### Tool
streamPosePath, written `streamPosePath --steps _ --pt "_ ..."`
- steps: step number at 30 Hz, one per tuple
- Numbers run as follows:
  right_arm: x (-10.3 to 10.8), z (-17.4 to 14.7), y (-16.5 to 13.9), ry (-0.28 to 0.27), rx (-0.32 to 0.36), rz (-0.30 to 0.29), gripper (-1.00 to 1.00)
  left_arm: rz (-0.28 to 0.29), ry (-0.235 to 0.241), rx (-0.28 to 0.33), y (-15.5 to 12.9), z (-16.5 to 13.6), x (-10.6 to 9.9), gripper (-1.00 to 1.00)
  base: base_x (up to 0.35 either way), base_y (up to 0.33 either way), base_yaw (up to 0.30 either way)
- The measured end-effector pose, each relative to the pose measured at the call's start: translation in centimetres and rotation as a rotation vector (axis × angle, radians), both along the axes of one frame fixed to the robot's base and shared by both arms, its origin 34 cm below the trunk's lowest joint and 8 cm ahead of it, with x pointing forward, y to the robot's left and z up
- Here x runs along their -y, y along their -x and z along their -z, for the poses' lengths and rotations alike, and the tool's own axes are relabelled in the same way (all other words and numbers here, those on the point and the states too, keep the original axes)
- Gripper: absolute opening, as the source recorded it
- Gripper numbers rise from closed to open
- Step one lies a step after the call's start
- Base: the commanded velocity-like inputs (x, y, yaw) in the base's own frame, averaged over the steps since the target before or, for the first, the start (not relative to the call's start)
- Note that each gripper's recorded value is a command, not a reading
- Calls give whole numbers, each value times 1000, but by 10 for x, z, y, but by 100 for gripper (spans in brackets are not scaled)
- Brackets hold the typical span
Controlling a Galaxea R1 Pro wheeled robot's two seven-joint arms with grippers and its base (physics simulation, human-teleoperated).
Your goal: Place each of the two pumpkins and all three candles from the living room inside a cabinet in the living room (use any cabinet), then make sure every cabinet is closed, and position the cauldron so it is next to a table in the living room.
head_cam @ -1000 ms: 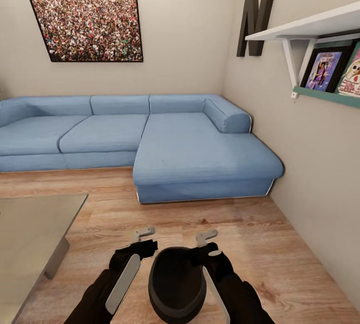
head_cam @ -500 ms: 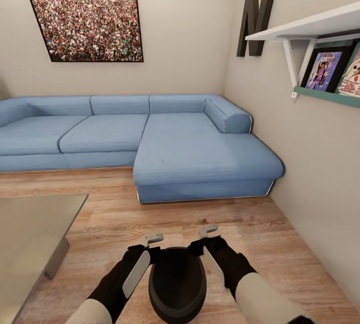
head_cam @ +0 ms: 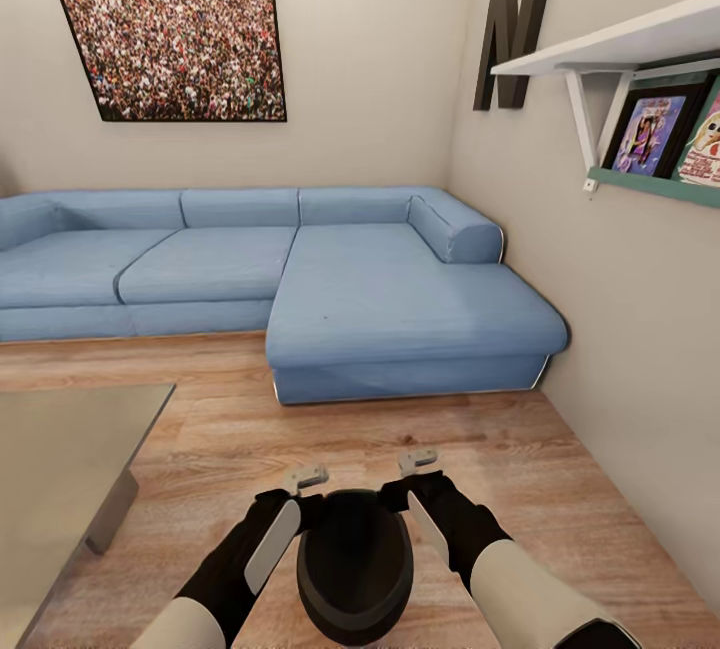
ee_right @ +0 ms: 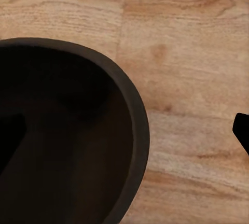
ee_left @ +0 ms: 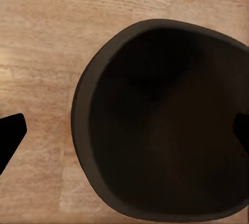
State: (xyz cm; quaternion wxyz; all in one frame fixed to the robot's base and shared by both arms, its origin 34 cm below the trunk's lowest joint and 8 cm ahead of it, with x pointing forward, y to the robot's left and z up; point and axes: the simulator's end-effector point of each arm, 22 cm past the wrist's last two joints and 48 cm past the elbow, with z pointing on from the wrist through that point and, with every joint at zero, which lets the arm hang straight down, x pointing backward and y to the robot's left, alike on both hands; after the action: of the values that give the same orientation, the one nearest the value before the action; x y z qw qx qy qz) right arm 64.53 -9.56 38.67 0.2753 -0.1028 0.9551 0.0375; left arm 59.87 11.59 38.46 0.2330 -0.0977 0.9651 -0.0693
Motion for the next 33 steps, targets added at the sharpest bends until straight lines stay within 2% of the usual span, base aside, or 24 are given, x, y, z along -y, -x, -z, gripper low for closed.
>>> streamPosePath --steps 3,5,8,14,22,29,33 --pt "-1 6 1 -5 1 -1 100 -7 9 -8 2 9 -1 100 0 0 0" --pt "-2 11 4 -5 -6 -3 100 -13 -7 -43 6 25 -6 100 0 0 0" --pt "-1 19 8 -1 -19 -5 100 -19 -13 -54 9 36 -9 100 0 0 0" --pt "-1 20 9 2 -26 -7 100 -23 -15 -50 7 36 -10 100 28 0 0" --pt "-1 20 10 3 -29 -7 100 -36 -27 -35 4 37 -18 100 239 0 0" --pt "1 29 18 13 -62 -11 100 -41 -11 -45 7 42 -13 100 60 0 0" --pt "2 40 24 18 -79 -13 100 -47 19 -61 13 52 -6 100 8 0 0"
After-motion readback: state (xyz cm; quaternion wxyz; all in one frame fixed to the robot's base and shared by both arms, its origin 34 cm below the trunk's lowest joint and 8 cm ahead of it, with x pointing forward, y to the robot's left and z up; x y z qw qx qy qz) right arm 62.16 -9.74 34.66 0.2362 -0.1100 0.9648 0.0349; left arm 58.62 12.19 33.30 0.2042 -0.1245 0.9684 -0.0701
